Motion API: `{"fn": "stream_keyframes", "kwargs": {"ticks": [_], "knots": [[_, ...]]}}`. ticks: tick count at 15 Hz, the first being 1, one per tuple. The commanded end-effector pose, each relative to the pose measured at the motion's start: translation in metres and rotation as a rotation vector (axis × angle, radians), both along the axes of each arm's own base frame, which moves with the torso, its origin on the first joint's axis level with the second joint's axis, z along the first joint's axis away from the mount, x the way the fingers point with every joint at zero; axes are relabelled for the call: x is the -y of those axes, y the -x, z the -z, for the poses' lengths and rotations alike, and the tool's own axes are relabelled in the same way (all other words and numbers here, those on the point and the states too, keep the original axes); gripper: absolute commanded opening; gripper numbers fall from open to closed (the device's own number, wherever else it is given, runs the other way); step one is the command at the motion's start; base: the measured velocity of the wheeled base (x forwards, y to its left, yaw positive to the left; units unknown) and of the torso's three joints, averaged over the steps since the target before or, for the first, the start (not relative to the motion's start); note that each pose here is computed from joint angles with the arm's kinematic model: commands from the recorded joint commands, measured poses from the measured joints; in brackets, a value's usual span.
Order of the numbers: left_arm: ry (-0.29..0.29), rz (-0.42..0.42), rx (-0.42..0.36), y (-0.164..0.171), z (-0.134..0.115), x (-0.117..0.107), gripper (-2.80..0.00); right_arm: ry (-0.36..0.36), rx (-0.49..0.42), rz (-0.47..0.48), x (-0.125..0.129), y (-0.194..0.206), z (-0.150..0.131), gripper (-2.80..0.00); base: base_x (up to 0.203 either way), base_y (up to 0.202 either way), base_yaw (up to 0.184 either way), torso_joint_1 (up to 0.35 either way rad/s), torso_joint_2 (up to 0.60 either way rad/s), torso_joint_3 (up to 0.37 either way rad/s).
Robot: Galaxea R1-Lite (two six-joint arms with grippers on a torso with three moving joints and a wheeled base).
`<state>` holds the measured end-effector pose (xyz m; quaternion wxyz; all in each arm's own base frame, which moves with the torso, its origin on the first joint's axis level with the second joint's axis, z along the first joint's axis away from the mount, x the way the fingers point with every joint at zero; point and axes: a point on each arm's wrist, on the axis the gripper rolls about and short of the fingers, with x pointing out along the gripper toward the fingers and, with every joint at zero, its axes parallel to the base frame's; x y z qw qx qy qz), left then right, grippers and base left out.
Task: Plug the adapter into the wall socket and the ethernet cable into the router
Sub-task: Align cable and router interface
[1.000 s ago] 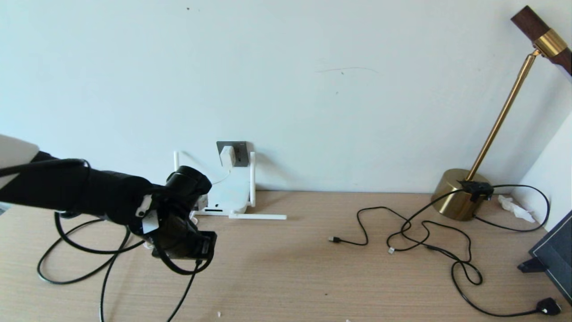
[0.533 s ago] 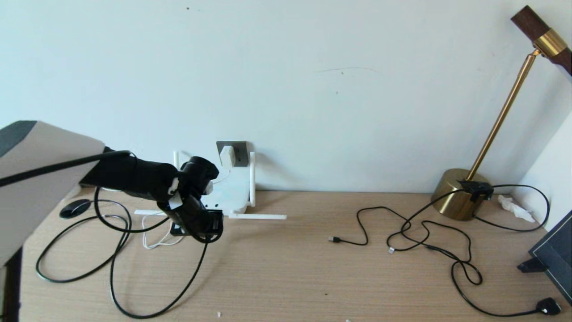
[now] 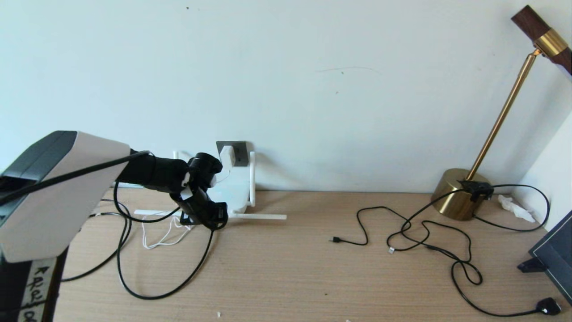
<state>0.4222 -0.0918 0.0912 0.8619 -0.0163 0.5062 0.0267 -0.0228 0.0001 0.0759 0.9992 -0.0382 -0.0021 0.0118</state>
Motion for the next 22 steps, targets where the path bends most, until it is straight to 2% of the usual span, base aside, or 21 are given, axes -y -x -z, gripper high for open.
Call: {"fn": "stream_keyframes", "kwargs": {"ticks": [1,11,22], "knots": [[-0.001,-0.004,-0.004,-0.007,0.003,0.001,-2.80,0.000,0.000,-0.001,0.000,0.000,0.000,-2.80,0.000,0.000,0.000,0.000,0.00,0.000],[-0.003,-0.006,0.013,-0.018,-0.009,-0.001,-2.80,0.000,0.000,-0.001,0.000,0.000,0.000,-2.80,0.000,0.000,0.000,0.000,0.00,0.000],[-0.008,-0.004,0.012,-0.020,-0.008,-0.004,-2.80,0.000,0.000,-0.001,0.000,0.000,0.000,-2.80,0.000,0.000,0.000,0.000,0.00,0.000]]}}
